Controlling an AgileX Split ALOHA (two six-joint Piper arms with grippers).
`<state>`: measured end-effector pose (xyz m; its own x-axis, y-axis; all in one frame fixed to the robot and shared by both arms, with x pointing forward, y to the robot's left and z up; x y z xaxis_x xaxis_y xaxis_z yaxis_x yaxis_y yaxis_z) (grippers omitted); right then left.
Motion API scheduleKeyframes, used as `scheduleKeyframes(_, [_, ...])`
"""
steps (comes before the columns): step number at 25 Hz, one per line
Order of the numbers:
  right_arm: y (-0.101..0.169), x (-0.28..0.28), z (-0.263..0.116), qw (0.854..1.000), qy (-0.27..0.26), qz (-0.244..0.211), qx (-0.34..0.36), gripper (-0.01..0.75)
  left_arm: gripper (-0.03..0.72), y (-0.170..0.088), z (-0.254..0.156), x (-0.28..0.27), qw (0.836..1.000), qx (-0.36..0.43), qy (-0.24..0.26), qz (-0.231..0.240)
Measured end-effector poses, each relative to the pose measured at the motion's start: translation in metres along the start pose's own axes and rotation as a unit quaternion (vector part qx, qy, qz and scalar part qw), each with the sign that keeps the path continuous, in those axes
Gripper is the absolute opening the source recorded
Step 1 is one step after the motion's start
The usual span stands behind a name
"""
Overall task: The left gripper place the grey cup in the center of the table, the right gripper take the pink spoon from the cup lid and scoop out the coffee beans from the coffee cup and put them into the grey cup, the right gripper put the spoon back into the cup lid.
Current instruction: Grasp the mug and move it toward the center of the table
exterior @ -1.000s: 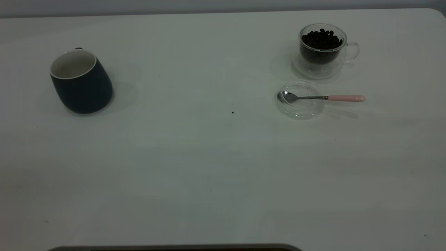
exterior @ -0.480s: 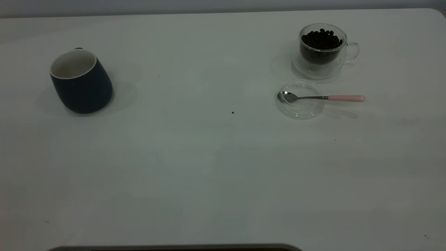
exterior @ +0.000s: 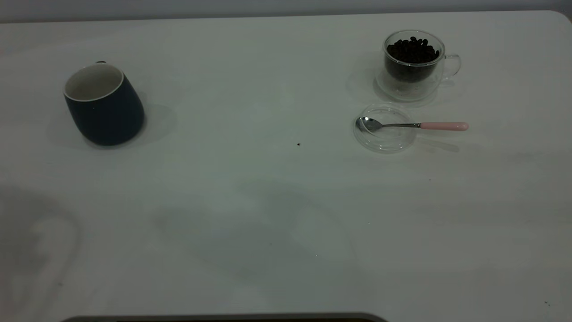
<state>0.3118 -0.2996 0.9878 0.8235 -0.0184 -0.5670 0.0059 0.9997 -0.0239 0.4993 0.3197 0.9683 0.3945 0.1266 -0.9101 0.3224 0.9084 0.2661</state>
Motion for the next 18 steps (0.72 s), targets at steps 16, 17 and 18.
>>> scheduleKeyframes(16, [0.000,0.000,0.000,1.000,0.000,0.000,0.000,0.243,0.586,0.035,0.050,0.152,0.946,0.299,0.122,0.026])
scheduleKeyframes(17, [0.000,0.000,0.000,1.000,0.000,0.000,0.000,0.243,0.586,0.033,0.050,0.161,0.942,0.313,0.122,0.022])
scheduleKeyframes(18, [0.000,0.000,0.000,1.000,0.000,0.000,0.000,0.243,0.586,0.032,0.051,0.170,0.936,0.328,0.121,0.021])
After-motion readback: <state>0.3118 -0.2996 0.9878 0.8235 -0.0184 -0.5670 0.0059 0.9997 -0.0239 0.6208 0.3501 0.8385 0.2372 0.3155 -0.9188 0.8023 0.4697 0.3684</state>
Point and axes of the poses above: a point on each arm's last joint axis where the gripper is mounted, x pointing out along that axis toward the gripper, y along the wrist's bending axis when the last joint is at zero, z = x × y, the point moved 9 cm from there along x, pointing out along that axis toward the gripper
